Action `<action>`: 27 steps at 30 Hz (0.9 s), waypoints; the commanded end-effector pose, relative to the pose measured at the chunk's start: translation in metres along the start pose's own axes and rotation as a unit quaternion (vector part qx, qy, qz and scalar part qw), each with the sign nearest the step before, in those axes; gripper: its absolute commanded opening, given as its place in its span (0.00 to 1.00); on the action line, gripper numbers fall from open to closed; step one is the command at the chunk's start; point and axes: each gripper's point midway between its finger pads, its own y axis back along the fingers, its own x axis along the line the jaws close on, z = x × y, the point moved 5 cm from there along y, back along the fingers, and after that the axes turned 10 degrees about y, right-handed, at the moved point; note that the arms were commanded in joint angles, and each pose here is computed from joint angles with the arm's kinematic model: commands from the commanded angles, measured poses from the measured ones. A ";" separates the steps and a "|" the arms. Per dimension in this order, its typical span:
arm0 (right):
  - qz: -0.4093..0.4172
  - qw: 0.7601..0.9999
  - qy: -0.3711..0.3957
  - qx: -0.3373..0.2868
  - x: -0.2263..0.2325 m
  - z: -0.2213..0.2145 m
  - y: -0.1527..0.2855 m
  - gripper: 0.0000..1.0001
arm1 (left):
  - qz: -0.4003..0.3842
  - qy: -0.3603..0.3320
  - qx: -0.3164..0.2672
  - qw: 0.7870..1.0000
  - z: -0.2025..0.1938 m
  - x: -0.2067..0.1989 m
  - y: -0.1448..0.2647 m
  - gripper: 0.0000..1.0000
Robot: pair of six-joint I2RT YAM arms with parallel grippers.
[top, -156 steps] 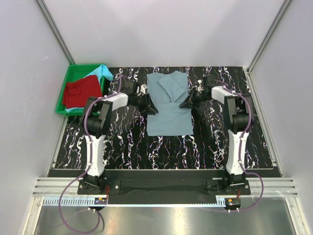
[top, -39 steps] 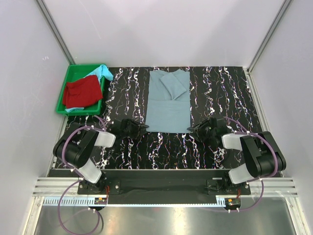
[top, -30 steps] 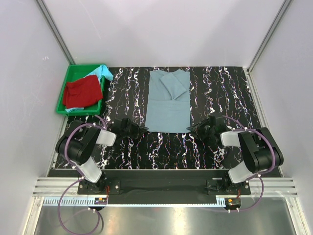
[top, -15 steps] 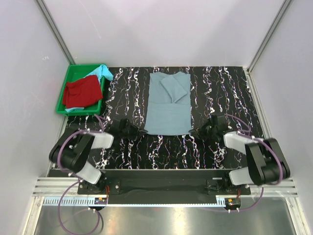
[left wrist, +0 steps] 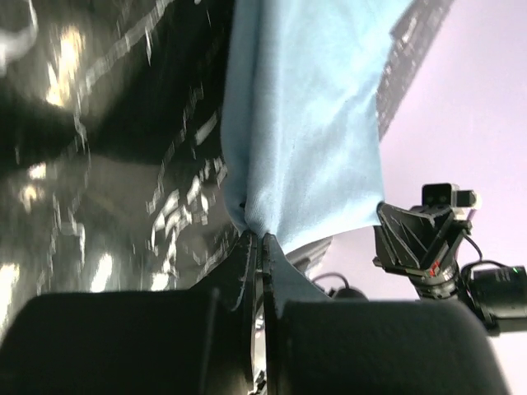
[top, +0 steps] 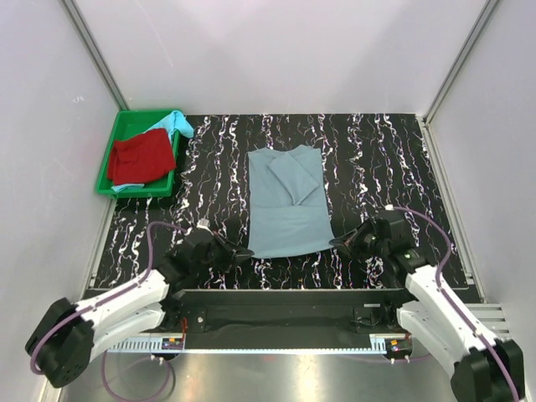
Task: Fold and stack the t-shirts
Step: Fold the tshirt
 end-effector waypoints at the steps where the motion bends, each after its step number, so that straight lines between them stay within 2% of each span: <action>1: -0.025 0.999 -0.008 0.032 -0.011 -0.020 0.018 0.00 | 0.016 0.009 -0.030 0.999 -0.001 0.011 0.010 0.00; 6: 0.005 0.999 -0.006 0.034 -0.004 -0.030 0.043 0.00 | -0.022 -0.009 -0.024 0.999 -0.017 -0.003 0.031 0.00; 16: 0.041 0.998 0.001 0.038 0.013 -0.040 0.084 0.00 | -0.036 -0.058 0.022 0.997 -0.060 -0.028 0.056 0.00; 21: 0.045 0.998 0.000 0.041 0.013 -0.043 0.090 0.00 | -0.048 -0.081 0.021 0.995 -0.070 -0.049 0.068 0.00; 26: 0.029 0.999 0.007 0.010 0.023 -0.029 0.094 0.00 | -0.039 -0.141 0.003 0.989 -0.074 -0.071 0.060 0.00; 27: 0.028 0.999 0.015 0.001 0.029 -0.024 0.096 0.00 | -0.052 -0.146 0.004 0.988 -0.078 -0.086 0.063 0.00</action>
